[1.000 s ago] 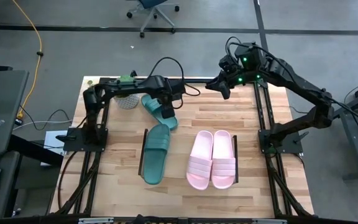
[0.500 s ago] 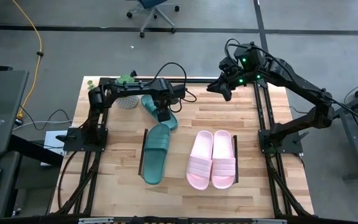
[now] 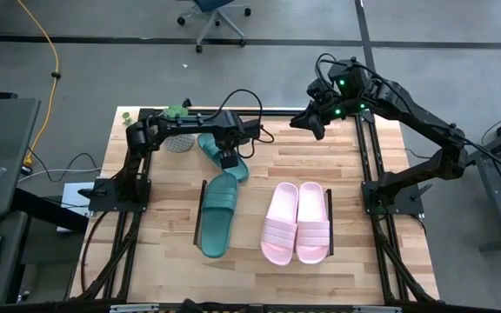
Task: Pick and place slides into the shelf
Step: Put the green slide on the shelf
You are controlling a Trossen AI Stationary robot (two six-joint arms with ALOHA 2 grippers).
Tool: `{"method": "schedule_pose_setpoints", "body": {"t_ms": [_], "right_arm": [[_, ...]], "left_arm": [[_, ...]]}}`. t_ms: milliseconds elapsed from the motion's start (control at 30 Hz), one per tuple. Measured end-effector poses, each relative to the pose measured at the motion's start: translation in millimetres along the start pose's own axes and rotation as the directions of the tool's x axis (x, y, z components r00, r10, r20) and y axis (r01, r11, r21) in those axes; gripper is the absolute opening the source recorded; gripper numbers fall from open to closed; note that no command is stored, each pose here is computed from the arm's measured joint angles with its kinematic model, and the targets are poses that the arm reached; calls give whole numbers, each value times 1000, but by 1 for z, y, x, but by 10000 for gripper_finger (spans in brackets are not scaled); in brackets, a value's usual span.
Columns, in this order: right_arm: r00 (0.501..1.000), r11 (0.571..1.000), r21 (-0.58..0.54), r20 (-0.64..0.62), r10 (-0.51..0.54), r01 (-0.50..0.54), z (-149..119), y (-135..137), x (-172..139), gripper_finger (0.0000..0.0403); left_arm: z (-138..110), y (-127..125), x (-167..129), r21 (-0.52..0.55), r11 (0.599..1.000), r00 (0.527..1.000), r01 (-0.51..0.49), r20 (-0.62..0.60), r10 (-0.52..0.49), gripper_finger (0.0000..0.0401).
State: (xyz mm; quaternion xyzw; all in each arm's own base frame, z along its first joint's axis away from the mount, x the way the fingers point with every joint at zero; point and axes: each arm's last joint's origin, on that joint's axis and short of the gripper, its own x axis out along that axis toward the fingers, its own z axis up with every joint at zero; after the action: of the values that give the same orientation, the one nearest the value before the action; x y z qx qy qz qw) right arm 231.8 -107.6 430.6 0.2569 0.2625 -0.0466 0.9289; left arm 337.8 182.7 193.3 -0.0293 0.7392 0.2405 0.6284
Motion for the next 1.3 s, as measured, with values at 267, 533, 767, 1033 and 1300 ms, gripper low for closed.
{"method": "schedule_pose_setpoints", "body": {"t_ms": [267, 533, 767, 1033, 1300], "right_arm": [[1000, 1000, 26, -1, 6, -5, 0, 0, 0, 87], [1000, 999, 35, -1, 5, -5, 0, 0, 0, 87], [1000, 999, 41, -1, 5, -5, 0, 0, 0, 87], [1000, 999, 41, -1, 5, -5, 0, 0, 0, 87], [1000, 999, 32, -4, 9, -9, 0, 0, 0, 87]], "left_arm": [[-3, 2, 1, 66, 993, 994, -100, -35, 102, 195], [-2, 3, 1, 118, 985, 991, -124, -30, 129, 162], [2, 3, 1, 103, 987, 992, -127, 5, 127, 129], [5, 1, 4, 98, 990, 995, -102, 13, 102, 141], [3, -4, 23, 124, 985, 985, -120, -108, 134, 203]]}}
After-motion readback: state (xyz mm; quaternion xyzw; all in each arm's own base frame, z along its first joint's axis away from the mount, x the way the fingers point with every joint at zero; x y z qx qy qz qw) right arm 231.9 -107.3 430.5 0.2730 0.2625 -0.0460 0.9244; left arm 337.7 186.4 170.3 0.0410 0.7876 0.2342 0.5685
